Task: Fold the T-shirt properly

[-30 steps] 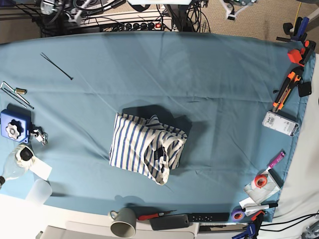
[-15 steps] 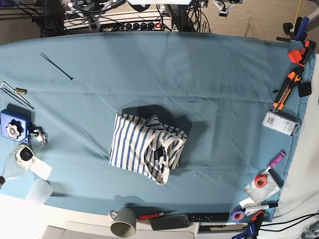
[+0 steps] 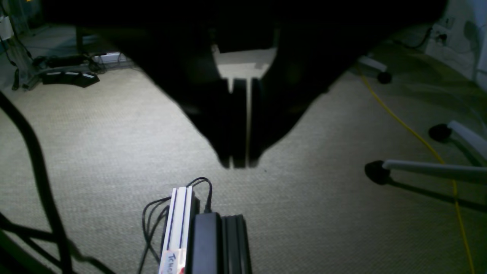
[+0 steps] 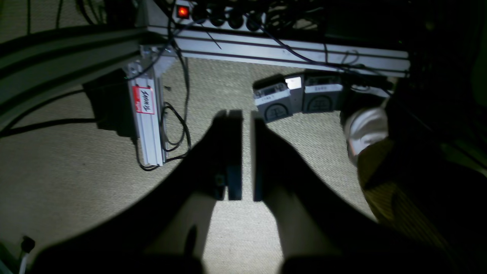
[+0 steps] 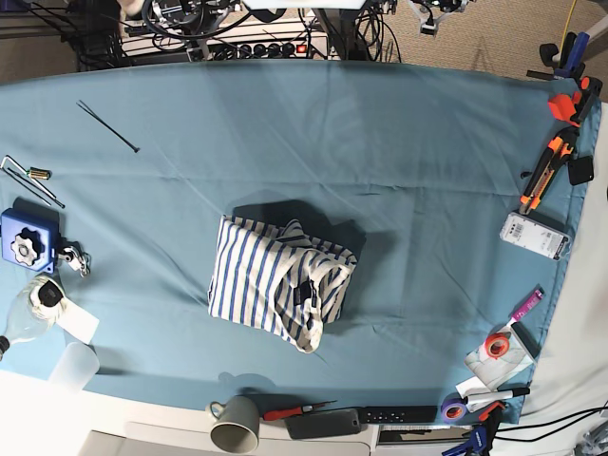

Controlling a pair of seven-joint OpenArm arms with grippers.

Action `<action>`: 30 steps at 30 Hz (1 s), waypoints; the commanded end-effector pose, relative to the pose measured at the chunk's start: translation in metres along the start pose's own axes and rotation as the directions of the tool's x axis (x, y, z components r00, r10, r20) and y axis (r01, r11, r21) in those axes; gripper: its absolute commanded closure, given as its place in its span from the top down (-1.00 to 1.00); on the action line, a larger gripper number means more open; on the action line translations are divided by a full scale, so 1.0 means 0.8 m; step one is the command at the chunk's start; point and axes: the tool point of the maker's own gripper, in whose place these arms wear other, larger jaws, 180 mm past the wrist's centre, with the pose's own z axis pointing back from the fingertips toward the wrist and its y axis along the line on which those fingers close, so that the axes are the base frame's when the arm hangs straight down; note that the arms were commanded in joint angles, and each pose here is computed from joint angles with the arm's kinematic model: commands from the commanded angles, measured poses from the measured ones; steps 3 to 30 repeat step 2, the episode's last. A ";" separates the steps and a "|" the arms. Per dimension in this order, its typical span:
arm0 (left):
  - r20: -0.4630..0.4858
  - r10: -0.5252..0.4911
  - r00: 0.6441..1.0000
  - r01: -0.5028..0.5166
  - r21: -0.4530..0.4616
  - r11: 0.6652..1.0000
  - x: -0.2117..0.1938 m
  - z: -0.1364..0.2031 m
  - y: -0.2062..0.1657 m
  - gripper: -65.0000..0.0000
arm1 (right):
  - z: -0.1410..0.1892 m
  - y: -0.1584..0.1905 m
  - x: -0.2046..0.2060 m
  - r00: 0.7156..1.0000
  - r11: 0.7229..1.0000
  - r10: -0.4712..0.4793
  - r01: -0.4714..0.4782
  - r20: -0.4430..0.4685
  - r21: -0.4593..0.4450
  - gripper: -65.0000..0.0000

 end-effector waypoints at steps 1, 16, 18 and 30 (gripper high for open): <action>-0.008 -0.007 1.000 0.007 0.007 1.000 -0.005 0.000 0.004 -1.00 | 0.002 -0.010 0.000 1.000 1.000 0.006 -0.006 0.007 -0.010 -0.88; -0.007 -0.007 1.000 0.007 0.007 1.000 -0.004 0.001 0.004 -1.00 | 0.002 -0.010 0.000 1.000 1.000 0.006 -0.006 0.006 -0.010 -0.88; -0.007 -0.007 1.000 0.007 0.007 1.000 -0.004 0.001 0.004 -1.00 | 0.002 -0.010 0.000 1.000 1.000 0.006 -0.006 0.006 -0.010 -0.88; -0.007 -0.007 1.000 0.007 0.007 1.000 -0.004 0.001 0.004 -1.00 | 0.002 -0.010 0.000 1.000 1.000 0.006 -0.006 0.006 -0.010 -0.88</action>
